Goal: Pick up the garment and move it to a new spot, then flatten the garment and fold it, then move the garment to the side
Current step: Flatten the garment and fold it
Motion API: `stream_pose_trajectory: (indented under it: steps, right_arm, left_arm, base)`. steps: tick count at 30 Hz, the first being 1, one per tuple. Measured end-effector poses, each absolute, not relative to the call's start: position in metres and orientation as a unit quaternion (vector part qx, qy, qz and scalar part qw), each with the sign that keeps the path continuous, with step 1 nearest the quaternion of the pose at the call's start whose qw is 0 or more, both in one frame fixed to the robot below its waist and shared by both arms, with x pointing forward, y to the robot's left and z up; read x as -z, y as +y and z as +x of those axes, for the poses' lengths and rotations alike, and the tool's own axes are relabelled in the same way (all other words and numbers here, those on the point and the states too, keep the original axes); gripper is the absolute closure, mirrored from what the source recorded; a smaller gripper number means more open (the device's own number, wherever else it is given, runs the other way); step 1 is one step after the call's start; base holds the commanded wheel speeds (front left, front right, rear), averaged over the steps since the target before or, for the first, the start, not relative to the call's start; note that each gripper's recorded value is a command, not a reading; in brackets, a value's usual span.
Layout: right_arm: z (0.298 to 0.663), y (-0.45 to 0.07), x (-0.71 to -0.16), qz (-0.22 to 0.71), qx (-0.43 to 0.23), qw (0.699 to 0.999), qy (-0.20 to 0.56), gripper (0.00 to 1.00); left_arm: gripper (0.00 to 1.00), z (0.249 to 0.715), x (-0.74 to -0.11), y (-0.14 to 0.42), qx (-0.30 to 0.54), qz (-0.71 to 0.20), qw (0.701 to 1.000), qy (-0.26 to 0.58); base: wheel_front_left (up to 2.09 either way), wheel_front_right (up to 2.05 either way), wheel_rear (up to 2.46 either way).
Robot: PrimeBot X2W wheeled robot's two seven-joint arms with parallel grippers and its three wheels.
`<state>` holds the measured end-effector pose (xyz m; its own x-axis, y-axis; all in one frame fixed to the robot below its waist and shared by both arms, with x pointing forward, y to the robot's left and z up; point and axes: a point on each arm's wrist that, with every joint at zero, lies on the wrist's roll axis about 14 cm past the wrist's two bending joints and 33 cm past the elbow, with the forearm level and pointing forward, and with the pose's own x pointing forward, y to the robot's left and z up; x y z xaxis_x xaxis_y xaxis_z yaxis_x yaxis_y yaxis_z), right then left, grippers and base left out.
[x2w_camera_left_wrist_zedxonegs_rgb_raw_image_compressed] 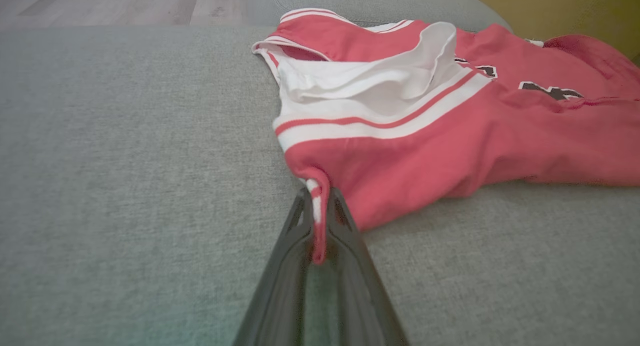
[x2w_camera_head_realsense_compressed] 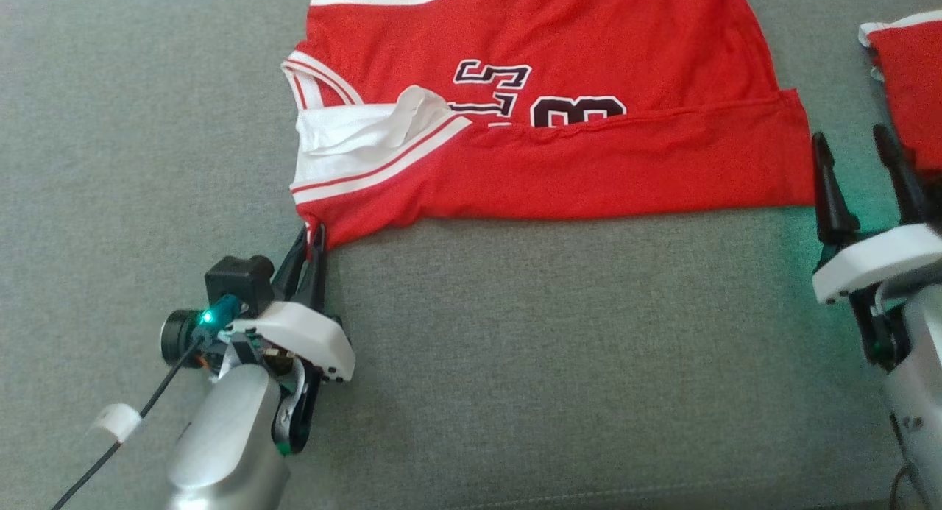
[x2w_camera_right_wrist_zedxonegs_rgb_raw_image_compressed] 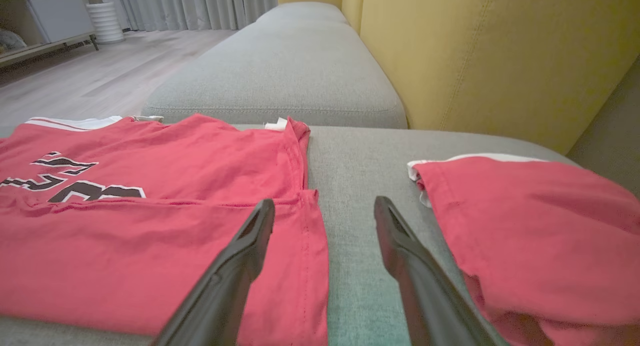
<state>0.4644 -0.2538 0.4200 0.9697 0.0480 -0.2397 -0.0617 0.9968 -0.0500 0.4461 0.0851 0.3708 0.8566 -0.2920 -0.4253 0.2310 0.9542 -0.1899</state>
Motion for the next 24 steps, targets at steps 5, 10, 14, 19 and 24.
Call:
stream_pose_trajectory:
  steps: [5, 10, 14, 19, 24]
  right_arm:
    - [0.444, -0.251, -0.384, 0.011, -0.010, 0.983, 0.181, 0.00]
    - [0.432, -0.241, -0.355, 0.057, 0.002, 0.969, 0.242, 0.00]
    - [0.445, -0.239, -0.358, 0.065, 0.004, 0.968, 0.244, 1.00]
    - [0.444, -0.231, -0.360, 0.064, -0.010, 0.966, 0.251, 1.00]
    - [0.432, -0.231, -0.367, 0.057, -0.019, 0.967, 0.247, 1.00]
  left_arm:
    - [1.00, 0.443, -0.380, 0.095, 0.133, -0.064, 0.965, 0.217]
    - [1.00, 0.444, -0.387, 0.102, 0.131, -0.053, 0.968, 0.207]
    - [1.00, 0.442, -0.388, 0.108, 0.131, -0.038, 0.969, 0.204]
    - [1.00, 0.439, -0.397, 0.108, 0.135, -0.028, 0.971, 0.193]
    - [1.00, 0.422, -0.408, 0.114, 0.125, -0.029, 0.976, 0.175]
  base:
    - [0.00, 0.00, 0.00]
    - [0.00, 0.00, 0.00]
    - [0.00, 0.00, 0.00]
    - [0.00, 0.00, 0.00]
    - [0.00, 0.00, 0.00]
